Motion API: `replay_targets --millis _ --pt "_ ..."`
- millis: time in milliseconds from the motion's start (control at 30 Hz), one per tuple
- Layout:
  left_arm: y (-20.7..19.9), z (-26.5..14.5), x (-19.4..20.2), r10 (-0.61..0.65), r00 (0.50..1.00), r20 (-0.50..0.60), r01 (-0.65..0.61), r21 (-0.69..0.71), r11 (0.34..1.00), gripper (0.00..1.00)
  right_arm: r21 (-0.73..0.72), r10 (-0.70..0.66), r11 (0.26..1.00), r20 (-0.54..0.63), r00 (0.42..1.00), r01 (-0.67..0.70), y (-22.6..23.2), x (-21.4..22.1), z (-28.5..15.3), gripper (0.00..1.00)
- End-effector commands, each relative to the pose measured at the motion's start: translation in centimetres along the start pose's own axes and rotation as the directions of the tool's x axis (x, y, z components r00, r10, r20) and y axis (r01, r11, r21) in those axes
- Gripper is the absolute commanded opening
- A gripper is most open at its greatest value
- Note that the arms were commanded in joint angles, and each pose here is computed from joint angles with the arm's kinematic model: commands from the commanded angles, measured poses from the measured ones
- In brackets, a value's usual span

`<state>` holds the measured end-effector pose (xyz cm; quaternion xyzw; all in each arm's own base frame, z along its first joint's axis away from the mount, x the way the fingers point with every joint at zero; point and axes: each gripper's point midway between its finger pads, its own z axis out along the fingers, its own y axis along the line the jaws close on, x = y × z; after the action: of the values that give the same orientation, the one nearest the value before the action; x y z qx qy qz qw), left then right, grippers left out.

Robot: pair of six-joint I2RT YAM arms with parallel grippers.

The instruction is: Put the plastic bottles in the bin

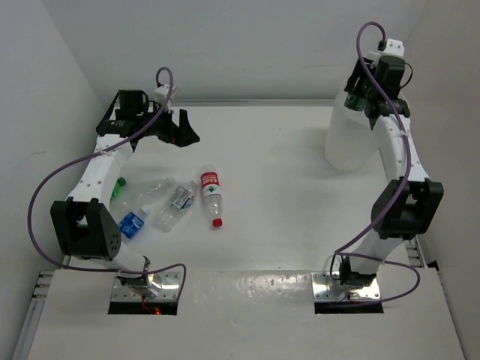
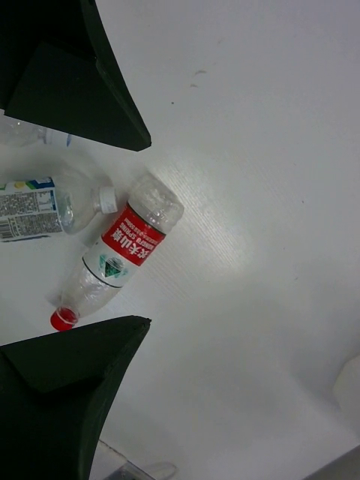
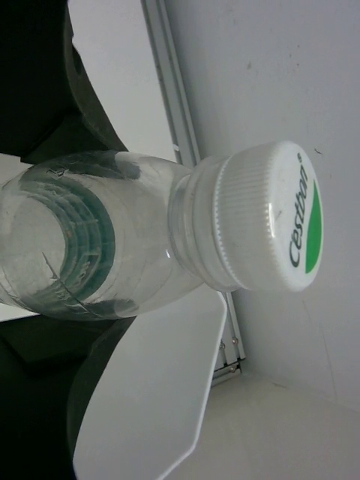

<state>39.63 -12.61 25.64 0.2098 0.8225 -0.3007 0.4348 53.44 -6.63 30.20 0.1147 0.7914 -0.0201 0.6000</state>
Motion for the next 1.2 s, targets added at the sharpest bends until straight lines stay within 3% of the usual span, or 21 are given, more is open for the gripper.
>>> replay_targets --millis 0,200,333,367,400,467,500,600,700,733,800,833,867,933,1033,1167 --pt "-0.4 -1.2 -0.1 0.101 0.995 -0.011 -0.101 -0.026 0.995 1.00 0.037 0.010 0.999 0.143 0.990 -0.016 -0.6 -4.8 -1.3 0.67" --pt "-0.8 -1.4 0.2 0.183 0.983 -0.026 -0.183 0.015 0.983 1.00 0.004 0.067 0.998 0.213 0.975 -0.069 -0.7 -9.1 -4.6 0.95" --pt "-1.8 -1.6 0.6 0.276 0.959 -0.066 -0.270 0.086 0.959 1.00 -0.097 0.112 0.991 0.261 0.959 -0.089 0.9 -12.9 -9.0 0.95" --pt "-3.4 -1.6 2.9 0.291 0.944 -0.154 -0.269 0.153 0.951 0.97 -0.106 0.122 0.990 0.274 0.954 -0.096 0.9 -13.6 -10.0 0.95" --pt "-3.3 -1.1 4.1 0.423 0.886 -0.191 -0.382 0.217 0.898 0.96 -0.154 0.124 0.984 0.261 0.957 -0.085 1.6 -13.6 -10.9 0.94" --pt "-4.1 -1.1 6.2 0.545 0.792 -0.273 -0.471 0.294 0.832 0.93 -0.300 0.104 0.954 0.268 0.958 -0.019 4.5 -14.7 -14.4 0.92" --pt "-4.3 -1.8 7.9 0.637 0.711 -0.297 -0.523 0.381 0.762 0.91 -0.367 0.087 0.930 0.239 0.967 0.006 5.8 -14.0 -16.8 0.92" --pt "-4.3 -2.4 9.6 0.742 0.600 -0.299 -0.592 0.458 0.663 0.90 -0.467 0.017 0.881 0.193 0.981 0.076 8.4 -11.2 -19.3 0.92" --pt "-4.6 -2.7 9.2 0.912 0.388 -0.134 -0.767 0.502 0.400 0.90 -0.510 -0.007 0.857 0.132 0.991 0.074 9.4 -7.7 -20.9 0.92" --pt "-4.7 -2.2 8.6 0.965 0.258 -0.046 -0.831 0.499 0.246 0.90 -0.515 -0.010 0.855 0.102 0.995 0.061 9.4 -6.3 -21.2 0.92" --pt "-5.2 -1.6 9.7 0.993 0.113 0.012 -0.839 0.537 0.089 0.88 -0.520 -0.007 0.853 0.072 0.997 0.043 9.6 -5.4 -21.4 0.92" --pt "-5.5 -1.6 10.0 0.997 0.006 0.077 -0.827 0.561 -0.039 0.87 -0.519 -0.010 0.854 0.035 0.999 0.027 9.5 -4.4 -21.4 0.92" --pt "-5.3 -1.3 10.7 0.995 -0.039 0.092 -0.801 0.592 -0.086 0.87 -0.520 -0.009 0.854 0.029 1.000 0.023 9.5 -4.3 -21.4 0.93" --pt "-5.4 -0.1 11.9 0.986 -0.077 0.148 -0.756 0.636 -0.155 0.87 -0.519 -0.015 0.855 -0.001 1.000 0.013 9.5 -3.8 -21.4 0.94" --pt "-5.3 2.2 11.8 0.949 -0.198 0.244 -0.731 0.608 -0.309 0.88 -0.518 -0.014 0.855 -0.015 1.000 0.004 9.4 -3.8 -21.7 0.94" --pt "-4.8 3.9 13.7 0.913 -0.272 0.304 -0.649 0.643 -0.407 0.88 -0.511 -0.017 0.859 -0.025 1.000 0.002 9.2 -3.6 -22.4 0.96"
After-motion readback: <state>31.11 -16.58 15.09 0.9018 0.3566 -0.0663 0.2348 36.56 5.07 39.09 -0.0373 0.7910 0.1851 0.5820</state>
